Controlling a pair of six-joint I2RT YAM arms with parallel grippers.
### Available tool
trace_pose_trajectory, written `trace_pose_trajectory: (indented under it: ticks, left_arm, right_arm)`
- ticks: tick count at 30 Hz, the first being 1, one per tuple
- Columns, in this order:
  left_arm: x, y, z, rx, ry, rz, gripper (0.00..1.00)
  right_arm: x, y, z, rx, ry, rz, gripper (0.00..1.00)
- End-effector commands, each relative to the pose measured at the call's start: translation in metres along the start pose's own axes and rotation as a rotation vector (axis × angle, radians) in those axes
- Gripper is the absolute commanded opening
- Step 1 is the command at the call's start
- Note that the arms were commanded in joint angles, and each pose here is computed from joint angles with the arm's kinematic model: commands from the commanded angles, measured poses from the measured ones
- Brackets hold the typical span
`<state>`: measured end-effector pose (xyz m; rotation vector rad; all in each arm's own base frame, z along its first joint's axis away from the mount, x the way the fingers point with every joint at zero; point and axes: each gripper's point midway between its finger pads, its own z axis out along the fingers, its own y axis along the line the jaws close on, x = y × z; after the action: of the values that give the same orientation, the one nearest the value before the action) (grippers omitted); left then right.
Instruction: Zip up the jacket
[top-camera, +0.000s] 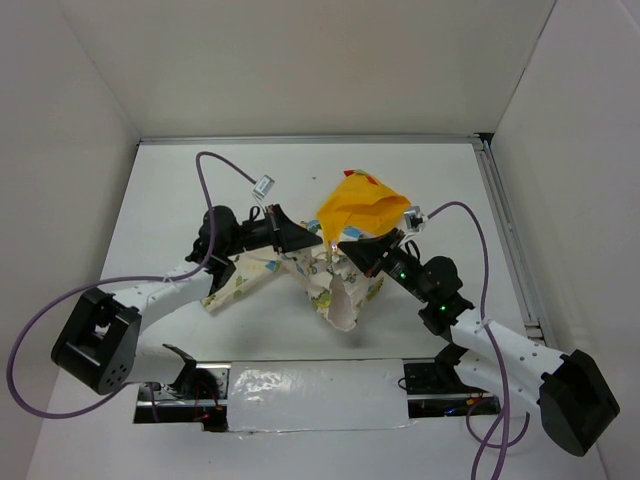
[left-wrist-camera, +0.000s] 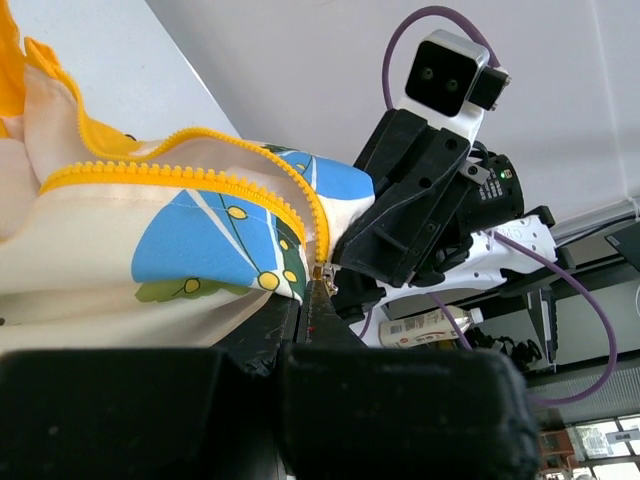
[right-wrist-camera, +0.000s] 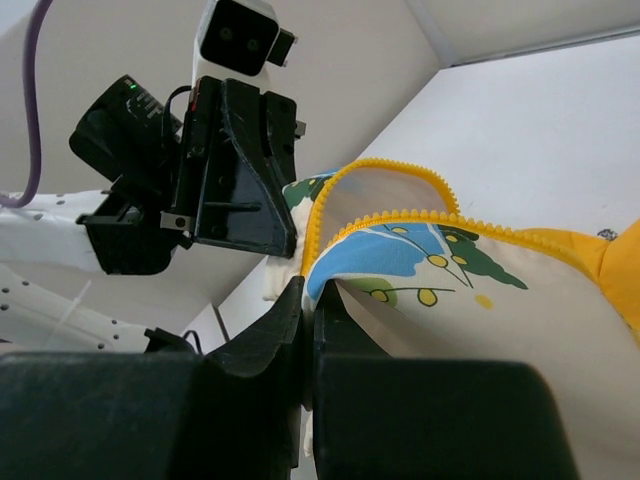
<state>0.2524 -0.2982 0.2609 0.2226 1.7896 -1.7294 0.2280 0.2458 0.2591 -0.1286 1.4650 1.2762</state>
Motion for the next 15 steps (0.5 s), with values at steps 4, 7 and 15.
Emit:
trace_pose_trajectory:
  ticks: [4,7,15]
  left_arm:
    - [-0.0207,-0.0336,0.0083,0.122,-0.042,0.104,0.0]
    - [-0.0225,-0.034,0.0095,0.127,-0.048,0.104,0.0]
    - [-0.0276,-0.0369,0.0111,0.129,-0.07,0.113,0.0]
  right_arm:
    - [-0.0173,0.0216,-0.0007,-0.086,-0.071,-0.017,0.0]
    - [-0.0166,0.0221,0.0002,-0.088,-0.07,-0.016,0.0]
    - [-0.0159,0.023,-0.0002,-0.093,-0.066,-0.018,0.0]
